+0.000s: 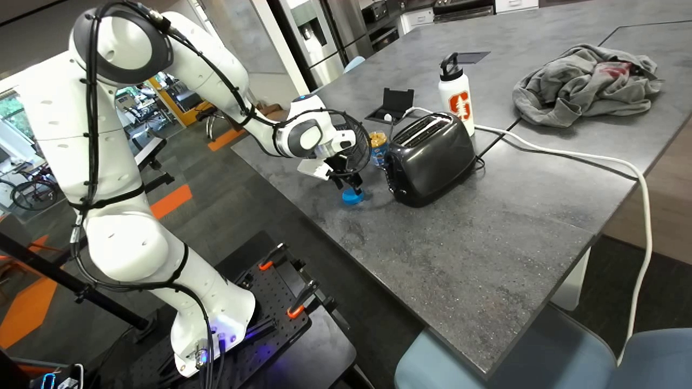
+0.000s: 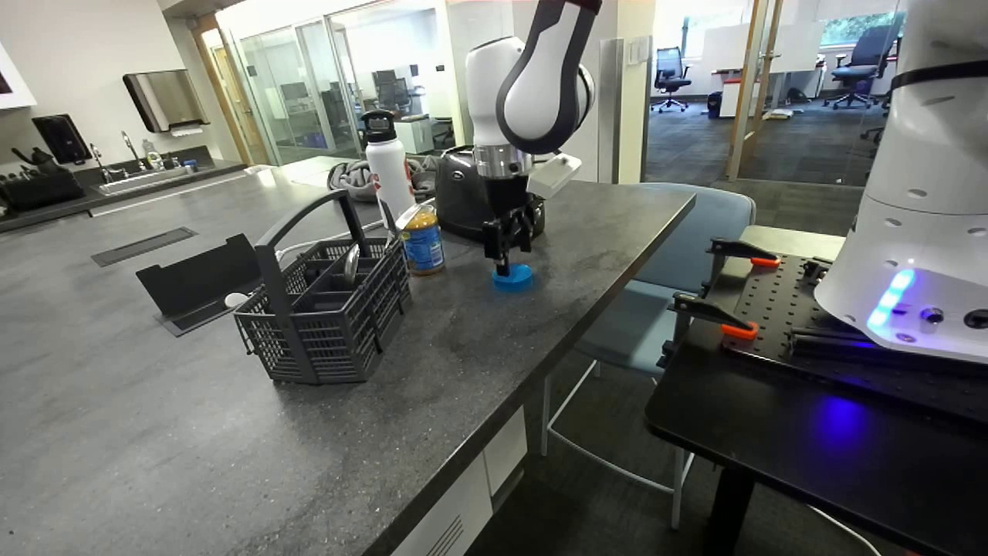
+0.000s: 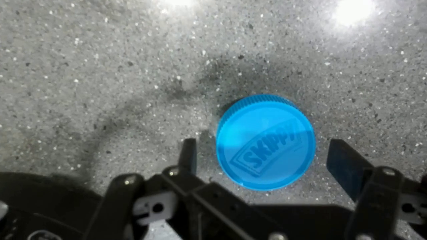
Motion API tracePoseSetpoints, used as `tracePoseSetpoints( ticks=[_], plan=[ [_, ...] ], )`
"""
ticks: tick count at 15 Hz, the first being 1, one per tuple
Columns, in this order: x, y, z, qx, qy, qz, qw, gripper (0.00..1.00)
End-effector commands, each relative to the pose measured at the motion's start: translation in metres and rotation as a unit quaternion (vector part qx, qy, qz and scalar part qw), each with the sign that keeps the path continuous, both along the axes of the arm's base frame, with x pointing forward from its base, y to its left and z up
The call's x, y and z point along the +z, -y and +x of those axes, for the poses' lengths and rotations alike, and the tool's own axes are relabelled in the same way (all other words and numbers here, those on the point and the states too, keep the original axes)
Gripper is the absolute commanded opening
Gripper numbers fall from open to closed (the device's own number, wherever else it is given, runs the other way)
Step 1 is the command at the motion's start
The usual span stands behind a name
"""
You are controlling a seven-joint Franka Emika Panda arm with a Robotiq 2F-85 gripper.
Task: Take the bottle top and put it on the bottle
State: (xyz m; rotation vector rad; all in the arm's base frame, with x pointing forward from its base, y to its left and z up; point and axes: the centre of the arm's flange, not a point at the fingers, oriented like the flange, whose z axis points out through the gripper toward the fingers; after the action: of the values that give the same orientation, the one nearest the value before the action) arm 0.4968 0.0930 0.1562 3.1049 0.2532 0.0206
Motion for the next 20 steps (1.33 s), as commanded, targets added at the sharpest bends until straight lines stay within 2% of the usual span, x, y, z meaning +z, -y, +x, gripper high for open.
tracePoseSetpoints(
  ticks=[1,8,10,12,13,16,20],
  plan=[
    [-0.010,-0.005,0.010,-0.005,0.010,-0.007,0.9999,1.00],
    [-0.021,-0.010,0.016,0.001,0.007,-0.006,1.0000,1.00],
    [-0.022,-0.011,0.017,0.003,0.007,-0.007,0.9999,0.74],
    [-0.023,-0.013,0.018,0.005,0.007,-0.007,0.9999,0.59],
    [-0.022,-0.013,0.019,0.005,0.008,-0.007,0.9999,0.55],
    [-0.015,-0.014,0.017,0.002,0.011,-0.006,0.9999,0.55],
    [0.036,-0.017,0.011,-0.008,0.035,0.007,0.9993,0.55]
  ],
)
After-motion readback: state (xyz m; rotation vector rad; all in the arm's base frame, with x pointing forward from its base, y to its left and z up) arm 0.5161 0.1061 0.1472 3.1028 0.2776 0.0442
